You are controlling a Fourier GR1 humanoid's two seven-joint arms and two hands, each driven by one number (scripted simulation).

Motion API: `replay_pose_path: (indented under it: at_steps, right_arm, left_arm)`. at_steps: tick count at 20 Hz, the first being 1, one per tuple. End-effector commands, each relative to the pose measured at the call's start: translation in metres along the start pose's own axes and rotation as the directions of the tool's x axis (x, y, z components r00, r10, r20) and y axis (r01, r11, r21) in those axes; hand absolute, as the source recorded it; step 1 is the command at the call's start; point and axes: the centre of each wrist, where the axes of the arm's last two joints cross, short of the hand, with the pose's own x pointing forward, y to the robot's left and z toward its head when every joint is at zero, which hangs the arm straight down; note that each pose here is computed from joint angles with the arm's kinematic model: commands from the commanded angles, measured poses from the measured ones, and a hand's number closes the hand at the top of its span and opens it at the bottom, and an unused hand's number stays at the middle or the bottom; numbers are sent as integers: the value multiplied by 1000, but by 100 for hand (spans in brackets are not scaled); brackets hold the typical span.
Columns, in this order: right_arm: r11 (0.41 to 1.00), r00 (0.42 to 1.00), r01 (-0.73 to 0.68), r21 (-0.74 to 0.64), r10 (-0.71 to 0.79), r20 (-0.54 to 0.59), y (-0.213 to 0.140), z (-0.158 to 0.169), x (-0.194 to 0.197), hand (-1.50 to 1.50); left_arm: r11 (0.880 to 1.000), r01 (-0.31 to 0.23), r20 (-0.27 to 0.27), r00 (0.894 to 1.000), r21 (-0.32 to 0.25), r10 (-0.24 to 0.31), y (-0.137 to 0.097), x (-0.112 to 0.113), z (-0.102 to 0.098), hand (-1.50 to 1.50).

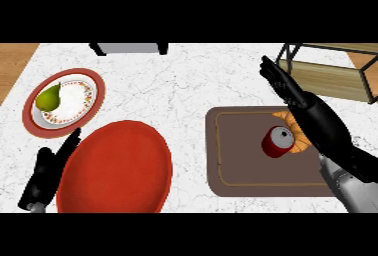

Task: Pick the can from the tray and place it in the tiered shelf

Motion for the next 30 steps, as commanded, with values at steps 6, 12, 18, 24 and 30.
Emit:
replay_pose_path:
  at_steps: [6, 12, 18, 24, 30]
  right_arm:
    - [985, 987, -96, -146, 75, -144, 54, -25, -17, 150]
    - [760, 854, -494, -422, 333, -400, 63, 19, -55, -150]
    - [718, 766, -603, -349, 397, -506, 112, 36, -30, -150]
    - [540, 448, -836, -93, 576, -684, 86, 34, -9, -150]
    - [498, 145, -800, 335, 702, -697, 91, 34, 12, -150]
  left_arm:
    - [978, -142, 205, 973, 156, 109, 23, 18, -8, 0]
    - [980, -176, 156, 975, 92, 160, 41, 19, -12, 0]
    - [978, -182, 145, 975, 101, 166, 37, 8, -7, 0]
    - [976, -186, 146, 975, 109, 170, 40, 5, -2, 0]
    - [977, -180, 154, 975, 111, 162, 40, 2, -3, 0]
